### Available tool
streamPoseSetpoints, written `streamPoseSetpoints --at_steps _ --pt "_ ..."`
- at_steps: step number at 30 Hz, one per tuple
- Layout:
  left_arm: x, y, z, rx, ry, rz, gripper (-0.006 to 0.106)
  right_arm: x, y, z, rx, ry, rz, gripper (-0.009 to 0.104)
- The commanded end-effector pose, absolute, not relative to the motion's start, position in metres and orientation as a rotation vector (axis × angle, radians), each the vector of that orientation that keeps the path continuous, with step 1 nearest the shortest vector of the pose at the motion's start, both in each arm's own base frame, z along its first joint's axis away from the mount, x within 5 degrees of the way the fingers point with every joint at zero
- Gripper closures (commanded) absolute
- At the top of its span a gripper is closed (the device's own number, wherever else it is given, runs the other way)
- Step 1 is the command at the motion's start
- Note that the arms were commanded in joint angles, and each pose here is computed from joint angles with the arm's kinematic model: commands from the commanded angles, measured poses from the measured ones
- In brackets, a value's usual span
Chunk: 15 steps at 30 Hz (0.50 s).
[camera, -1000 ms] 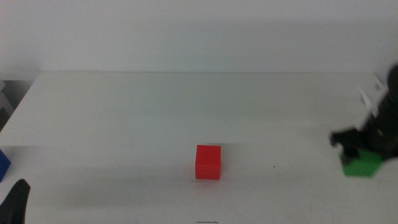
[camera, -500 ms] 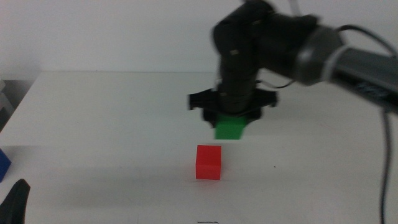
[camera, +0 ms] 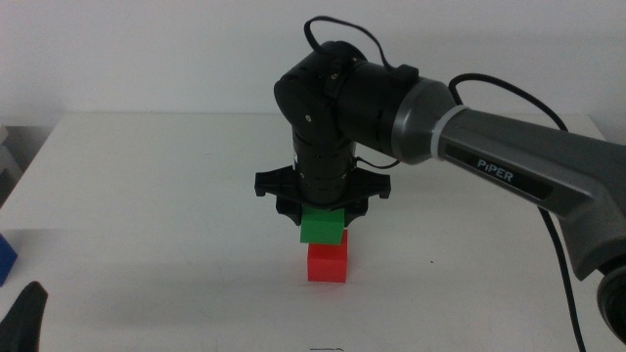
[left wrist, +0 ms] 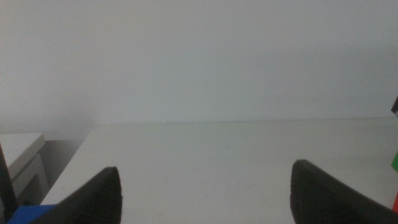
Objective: Stack red cubes first, then green, then blue cubes in a specific spot.
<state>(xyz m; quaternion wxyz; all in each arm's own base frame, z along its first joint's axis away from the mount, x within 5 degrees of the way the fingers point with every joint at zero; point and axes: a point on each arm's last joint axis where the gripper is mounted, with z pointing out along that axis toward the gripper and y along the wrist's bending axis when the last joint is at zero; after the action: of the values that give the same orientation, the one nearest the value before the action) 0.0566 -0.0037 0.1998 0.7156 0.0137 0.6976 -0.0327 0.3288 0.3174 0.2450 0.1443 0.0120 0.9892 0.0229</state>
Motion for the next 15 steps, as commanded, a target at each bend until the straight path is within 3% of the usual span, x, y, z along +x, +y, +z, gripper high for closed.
streamPoseSetpoints --at_steps 1,9,15 --pt "0.054 -0.004 0.209 0.019 1.440 -0.090 0.008 0.322 0.306 0.280 0.067 2.818 0.052 0.096" --pt "0.054 -0.004 0.209 0.019 1.440 -0.090 0.008 0.317 0.304 0.282 0.087 2.833 0.067 0.096" --pt "0.054 -0.004 0.209 0.019 1.440 -0.090 0.008 0.305 0.293 0.285 0.080 2.811 -0.004 0.096"
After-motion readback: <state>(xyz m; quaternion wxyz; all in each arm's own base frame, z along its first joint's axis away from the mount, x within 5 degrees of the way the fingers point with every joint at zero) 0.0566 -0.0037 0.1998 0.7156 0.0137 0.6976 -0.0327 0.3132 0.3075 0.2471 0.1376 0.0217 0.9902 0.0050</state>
